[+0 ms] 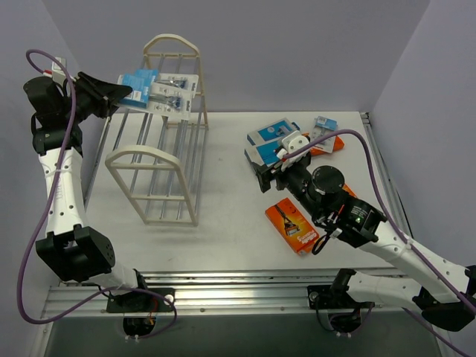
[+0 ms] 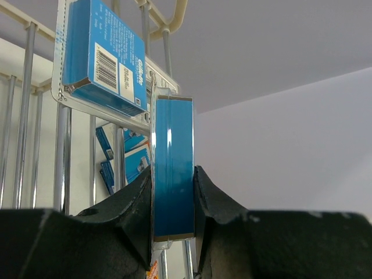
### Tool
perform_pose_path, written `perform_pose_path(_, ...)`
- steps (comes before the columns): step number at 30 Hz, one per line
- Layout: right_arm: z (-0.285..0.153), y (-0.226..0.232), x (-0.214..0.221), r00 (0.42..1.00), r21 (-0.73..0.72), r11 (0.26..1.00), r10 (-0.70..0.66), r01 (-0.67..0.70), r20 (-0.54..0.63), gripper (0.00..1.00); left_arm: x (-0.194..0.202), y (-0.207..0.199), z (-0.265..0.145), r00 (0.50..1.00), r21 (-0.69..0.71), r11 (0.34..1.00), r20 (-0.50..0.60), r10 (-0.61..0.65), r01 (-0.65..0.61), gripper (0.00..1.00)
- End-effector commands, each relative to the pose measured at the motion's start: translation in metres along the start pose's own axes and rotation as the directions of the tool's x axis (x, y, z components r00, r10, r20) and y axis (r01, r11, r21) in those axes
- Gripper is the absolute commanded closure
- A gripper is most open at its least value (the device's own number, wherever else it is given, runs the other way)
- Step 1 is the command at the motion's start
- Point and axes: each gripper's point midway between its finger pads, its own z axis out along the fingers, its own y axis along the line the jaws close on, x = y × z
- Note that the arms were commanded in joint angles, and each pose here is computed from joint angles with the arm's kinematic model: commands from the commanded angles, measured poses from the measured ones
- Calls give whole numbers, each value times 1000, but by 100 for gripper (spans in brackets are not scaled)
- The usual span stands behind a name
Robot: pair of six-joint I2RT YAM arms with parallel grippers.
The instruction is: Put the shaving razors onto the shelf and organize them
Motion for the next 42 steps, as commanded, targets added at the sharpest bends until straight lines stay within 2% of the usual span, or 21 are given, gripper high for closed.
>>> perform_pose_path(1, -4, -12, -10, 999, 41, 999, 20, -22, 45, 24, -7, 3, 3, 999, 6, 999, 9, 44, -44, 92)
perform_pose_path(13, -1, -16, 3, 1000, 52, 998, 24, -25, 19, 24, -4, 18, 8, 999, -25, 999, -23, 36, -36, 68)
perform_pose_path(19, -1, -19, 7, 1000, 56, 998, 25, -26, 13, 24, -7, 21, 9, 999, -32, 999, -22, 34, -35, 60)
perform_pose_path(23, 0, -21, 11, 1000, 55, 998, 27, -27, 6, 24, -8, 23, 9, 999, -39, 998, -23, 38, -39, 47)
perform_pose_path(25, 0, -24, 13, 1000, 61, 998, 31, -31, 3, 23, -9, 25, 9, 999, -44, 998, -23, 37, -38, 46)
perform_pose_path(27, 0, -25, 14, 1000, 59, 998, 31, -31, 0, 23, -10, 25, 8, 999, -47, 998, -14, 39, -39, 39)
perform_pose_path(35, -4, -35, 26, 999, 65, 997, 38, -37, -19, 23, -16, 20, 7, 999, -42, 998, -6, 50, -51, 29)
perform_pose_path(42, -6, -39, 34, 999, 69, 997, 38, -36, -36, 24, -20, 18, 9, 999, -36, 998, -3, 54, -54, 27)
